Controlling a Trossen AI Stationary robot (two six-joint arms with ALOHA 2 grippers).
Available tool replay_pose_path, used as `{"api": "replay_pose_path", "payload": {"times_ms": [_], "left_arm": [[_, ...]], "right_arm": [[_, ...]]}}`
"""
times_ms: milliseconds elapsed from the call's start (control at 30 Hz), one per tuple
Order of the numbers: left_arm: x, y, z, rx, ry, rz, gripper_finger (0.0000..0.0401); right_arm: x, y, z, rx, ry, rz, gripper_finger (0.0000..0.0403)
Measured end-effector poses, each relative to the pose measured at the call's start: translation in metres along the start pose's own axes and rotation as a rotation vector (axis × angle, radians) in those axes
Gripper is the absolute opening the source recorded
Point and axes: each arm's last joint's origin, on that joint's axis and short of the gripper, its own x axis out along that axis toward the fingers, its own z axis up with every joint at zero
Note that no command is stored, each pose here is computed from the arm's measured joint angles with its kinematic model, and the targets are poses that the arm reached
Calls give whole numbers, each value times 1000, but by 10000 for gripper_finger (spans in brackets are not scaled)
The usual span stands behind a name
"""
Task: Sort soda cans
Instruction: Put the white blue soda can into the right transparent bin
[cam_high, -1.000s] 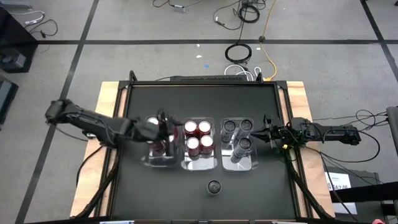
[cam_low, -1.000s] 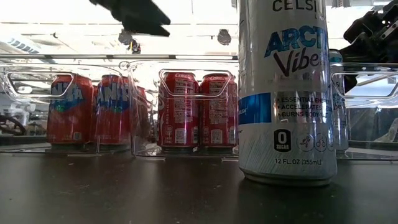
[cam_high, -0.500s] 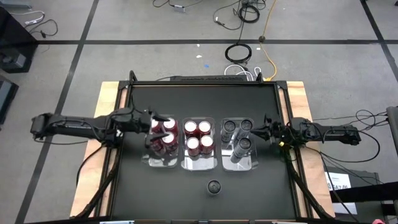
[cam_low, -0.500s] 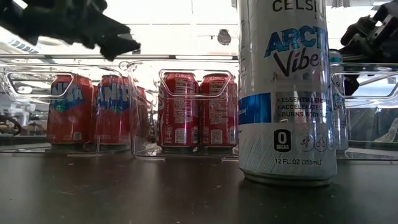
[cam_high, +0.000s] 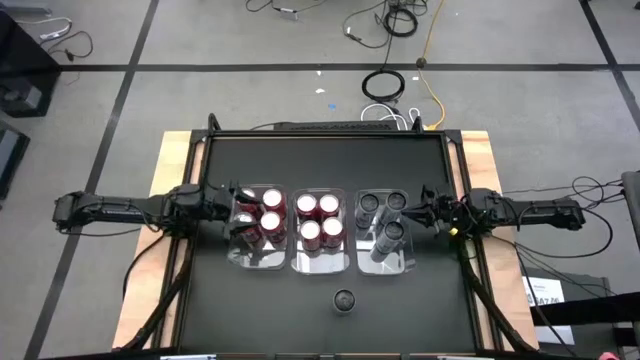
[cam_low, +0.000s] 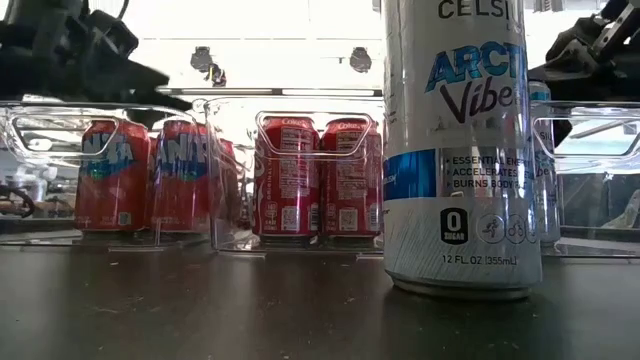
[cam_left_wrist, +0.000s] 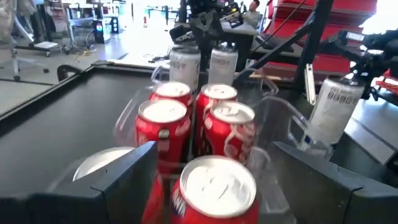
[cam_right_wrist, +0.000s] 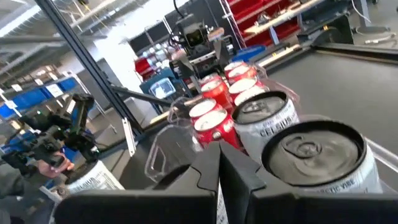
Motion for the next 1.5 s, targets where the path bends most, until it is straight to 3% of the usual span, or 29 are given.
{"api": "replay_pose_path", "payload": {"times_ms": [400,1167,1500], "left_arm": [[-7,1,-26,7,33,16,321],[-6,1,-21,2,-23,13,321],[-6,1,-21,3,-24,13,321]], "right_arm": [[7,-3,-7,-12,81,-44,4],[8,-3,-5,-9,61,-41,4],[7,-5,-4,37,18,-109,4]]}}
